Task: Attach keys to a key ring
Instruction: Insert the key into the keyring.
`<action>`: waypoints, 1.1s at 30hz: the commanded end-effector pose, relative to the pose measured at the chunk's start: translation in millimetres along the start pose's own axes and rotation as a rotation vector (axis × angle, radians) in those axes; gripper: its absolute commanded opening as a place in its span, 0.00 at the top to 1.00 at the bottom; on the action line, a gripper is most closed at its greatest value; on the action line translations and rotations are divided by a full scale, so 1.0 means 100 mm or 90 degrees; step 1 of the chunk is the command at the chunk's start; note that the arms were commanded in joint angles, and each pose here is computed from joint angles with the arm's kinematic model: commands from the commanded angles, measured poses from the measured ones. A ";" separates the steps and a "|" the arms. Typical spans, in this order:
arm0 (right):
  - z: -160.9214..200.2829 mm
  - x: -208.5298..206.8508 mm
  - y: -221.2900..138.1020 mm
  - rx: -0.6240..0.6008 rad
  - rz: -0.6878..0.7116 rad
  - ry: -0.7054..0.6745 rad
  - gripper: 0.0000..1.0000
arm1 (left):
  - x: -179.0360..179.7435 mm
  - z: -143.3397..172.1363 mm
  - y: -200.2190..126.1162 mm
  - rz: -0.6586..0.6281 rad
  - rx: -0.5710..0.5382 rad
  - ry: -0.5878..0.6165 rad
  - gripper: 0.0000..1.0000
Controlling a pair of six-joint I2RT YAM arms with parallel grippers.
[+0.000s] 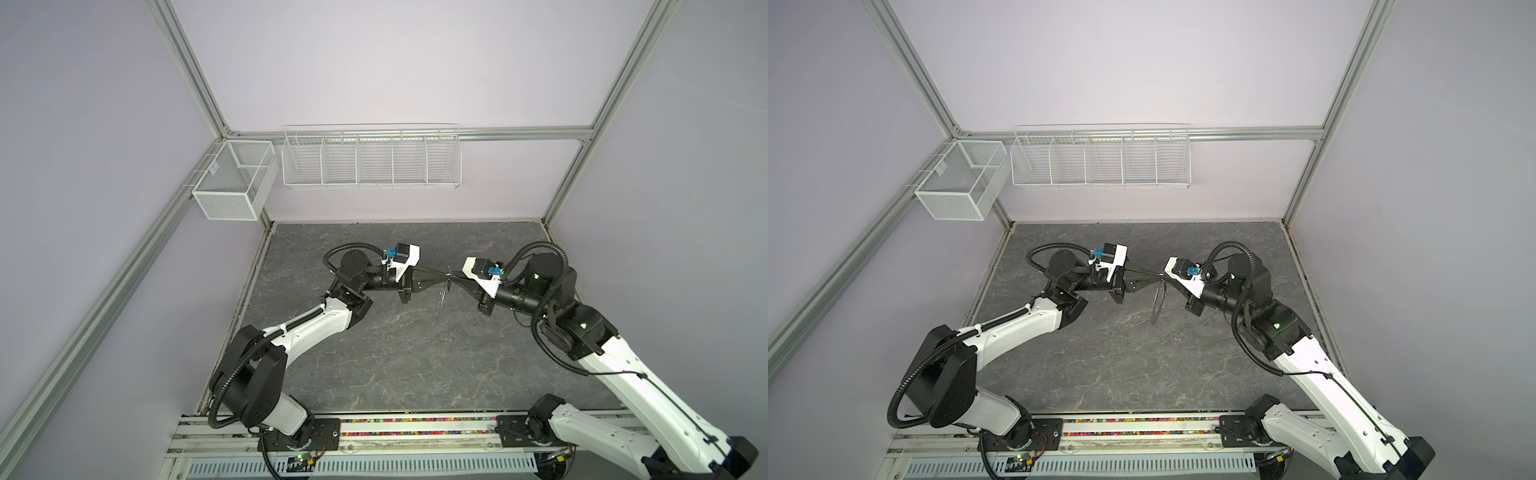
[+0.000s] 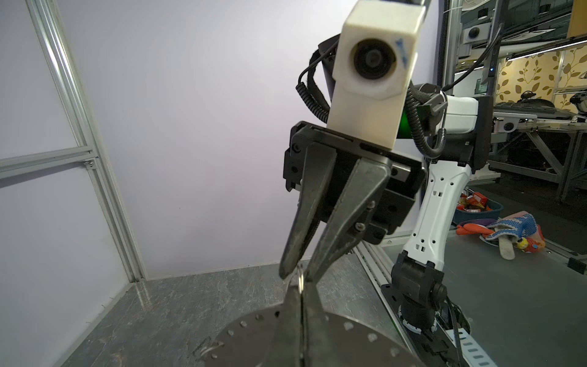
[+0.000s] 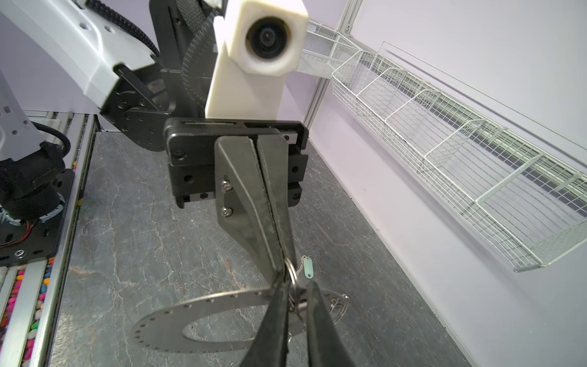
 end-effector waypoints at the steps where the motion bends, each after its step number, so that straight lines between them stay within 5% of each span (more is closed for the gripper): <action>1: -0.04 0.03 -0.03 0.007 -0.022 -0.011 0.86 | 0.05 -0.14 0.02 0.014 -0.016 0.030 1.00; 11: 0.02 0.03 -0.01 0.024 -0.030 0.002 0.84 | 0.04 -0.15 0.03 0.025 -0.018 0.027 1.00; 20: 0.00 0.05 -0.07 0.024 -0.029 -0.006 0.93 | 0.07 -0.12 0.04 0.016 -0.008 0.021 1.00; 25: 0.02 0.05 -0.10 0.054 -0.026 0.012 0.93 | 0.14 -0.08 0.02 -0.016 0.037 0.019 0.61; 33: 0.19 -0.02 -0.14 0.177 0.004 0.081 0.93 | 0.17 0.13 -0.17 -0.097 0.253 0.107 0.59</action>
Point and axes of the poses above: each gripper's point midway between its finger pads, its own y axis out along the fingers, its own x axis along the line the jaws close on, z = x × y, the point moved 3 cm from there along -y, back along the fingers, and after that the axes turned 15 degrees about y, right-handed, at the moved point
